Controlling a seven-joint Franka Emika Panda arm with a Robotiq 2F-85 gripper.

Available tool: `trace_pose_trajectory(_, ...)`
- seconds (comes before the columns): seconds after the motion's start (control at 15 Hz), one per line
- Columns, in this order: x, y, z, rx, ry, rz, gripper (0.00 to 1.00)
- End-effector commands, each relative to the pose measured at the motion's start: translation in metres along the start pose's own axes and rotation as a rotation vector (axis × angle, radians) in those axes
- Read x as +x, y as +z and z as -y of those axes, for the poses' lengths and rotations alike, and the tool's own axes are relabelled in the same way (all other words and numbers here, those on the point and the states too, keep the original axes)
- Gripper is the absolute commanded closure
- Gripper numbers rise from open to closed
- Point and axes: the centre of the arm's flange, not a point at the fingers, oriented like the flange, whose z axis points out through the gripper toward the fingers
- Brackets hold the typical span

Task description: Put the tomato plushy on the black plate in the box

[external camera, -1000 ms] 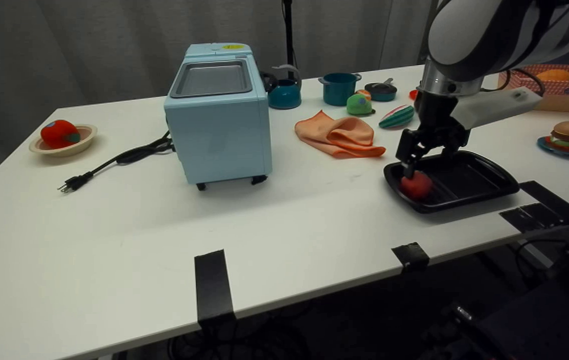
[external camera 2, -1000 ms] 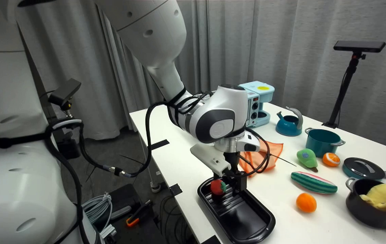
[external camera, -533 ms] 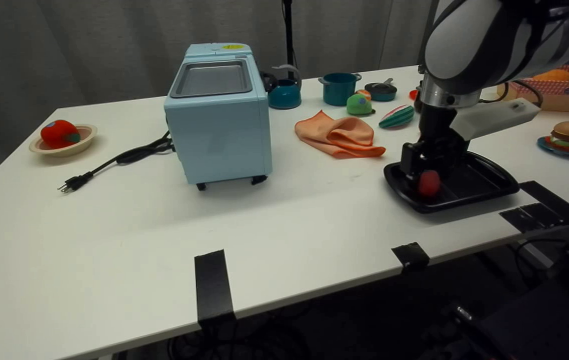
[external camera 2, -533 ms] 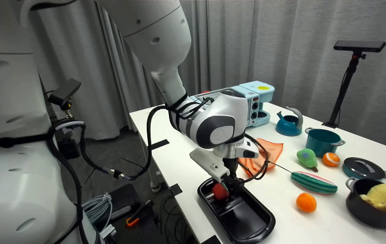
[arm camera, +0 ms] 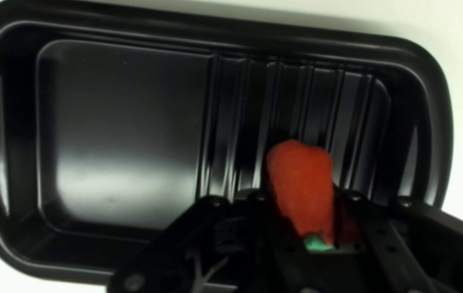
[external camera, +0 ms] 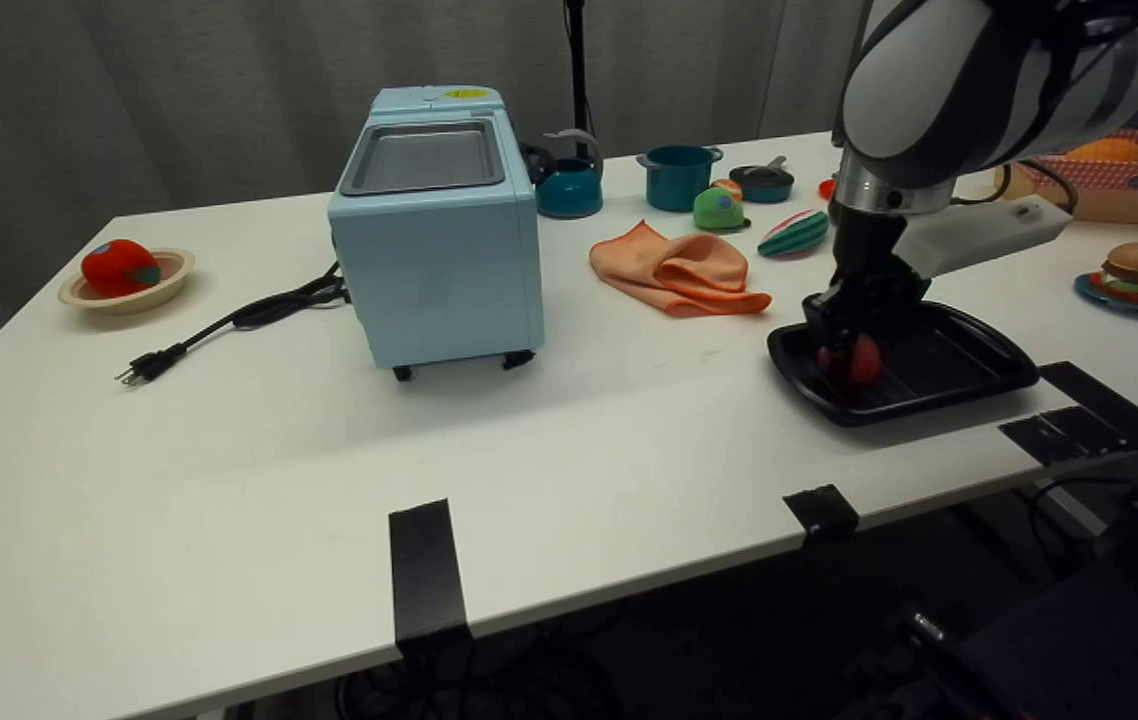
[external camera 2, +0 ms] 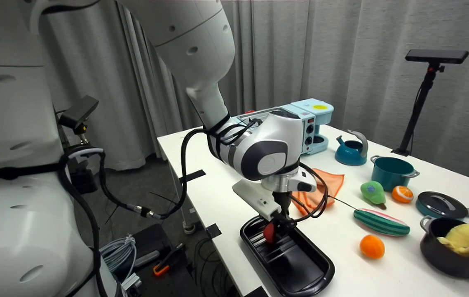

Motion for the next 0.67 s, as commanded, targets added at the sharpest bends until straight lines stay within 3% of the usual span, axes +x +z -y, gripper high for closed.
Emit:
trace_pose_trajectory(0.0, 0.010, -0.033, -0.006, -0.012, 0.020, -0.049, 0.95)
trace_pose_trajectory(0.6, 0.086, -0.149, -0.016, 0.019, 0.073, -0.230, 0.95)
